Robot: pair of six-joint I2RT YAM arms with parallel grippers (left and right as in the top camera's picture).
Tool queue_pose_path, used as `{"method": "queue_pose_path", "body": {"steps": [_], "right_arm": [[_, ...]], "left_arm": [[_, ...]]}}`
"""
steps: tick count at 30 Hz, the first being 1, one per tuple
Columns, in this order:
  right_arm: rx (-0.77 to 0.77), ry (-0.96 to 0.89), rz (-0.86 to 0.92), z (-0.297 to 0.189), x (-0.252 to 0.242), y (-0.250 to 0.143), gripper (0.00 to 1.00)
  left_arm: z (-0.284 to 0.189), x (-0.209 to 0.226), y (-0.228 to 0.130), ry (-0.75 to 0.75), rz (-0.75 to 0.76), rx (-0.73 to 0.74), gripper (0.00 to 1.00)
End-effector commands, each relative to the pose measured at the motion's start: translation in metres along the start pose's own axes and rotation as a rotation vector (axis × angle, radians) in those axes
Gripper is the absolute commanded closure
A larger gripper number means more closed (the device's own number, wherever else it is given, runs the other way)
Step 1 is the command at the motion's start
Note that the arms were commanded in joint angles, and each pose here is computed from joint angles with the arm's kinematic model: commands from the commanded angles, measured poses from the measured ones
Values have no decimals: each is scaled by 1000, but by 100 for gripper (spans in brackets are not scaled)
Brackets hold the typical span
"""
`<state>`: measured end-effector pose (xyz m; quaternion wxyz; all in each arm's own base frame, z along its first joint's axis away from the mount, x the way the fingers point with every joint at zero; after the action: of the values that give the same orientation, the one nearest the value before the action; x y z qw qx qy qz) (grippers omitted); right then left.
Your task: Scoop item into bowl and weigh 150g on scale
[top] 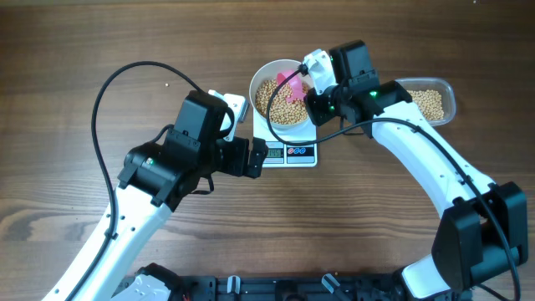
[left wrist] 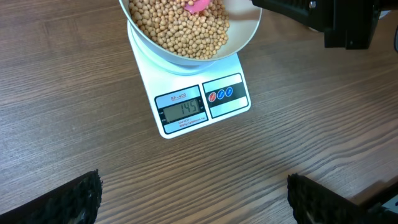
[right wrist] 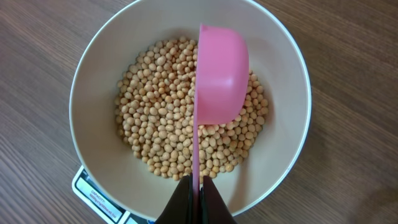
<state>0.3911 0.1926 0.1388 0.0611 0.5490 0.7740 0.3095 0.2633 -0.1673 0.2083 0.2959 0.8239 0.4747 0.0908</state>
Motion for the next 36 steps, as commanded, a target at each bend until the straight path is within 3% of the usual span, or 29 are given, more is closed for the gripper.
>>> {"method": "queue_pose_path", "body": {"steps": [1, 20, 29, 36], "right_arm": [[-58, -12, -30, -12, 1, 15, 96], [-151, -5, -67, -44, 10, 32, 96], [-79, 75, -12, -51, 23, 14, 96], [-88, 70, -75, -52, 23, 16, 96]], "left_arm": [[0, -3, 2, -12, 3, -4, 0], [0, -3, 2, -12, 3, -4, 0], [0, -3, 2, -12, 3, -3, 0], [0, -3, 2, -12, 3, -4, 0]]}}
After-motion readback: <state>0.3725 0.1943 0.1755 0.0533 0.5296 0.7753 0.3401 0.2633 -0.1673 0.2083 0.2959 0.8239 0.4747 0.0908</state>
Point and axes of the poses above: each gripper's point midway between its finger pads, its own z axis out along the fingers, its own x axis along the line the jaws close on, y = z × x, the point moved 1 cm from there along -z, back along the fingers, and after that the axes turned 14 degrees about z, right-handed, at the moved point
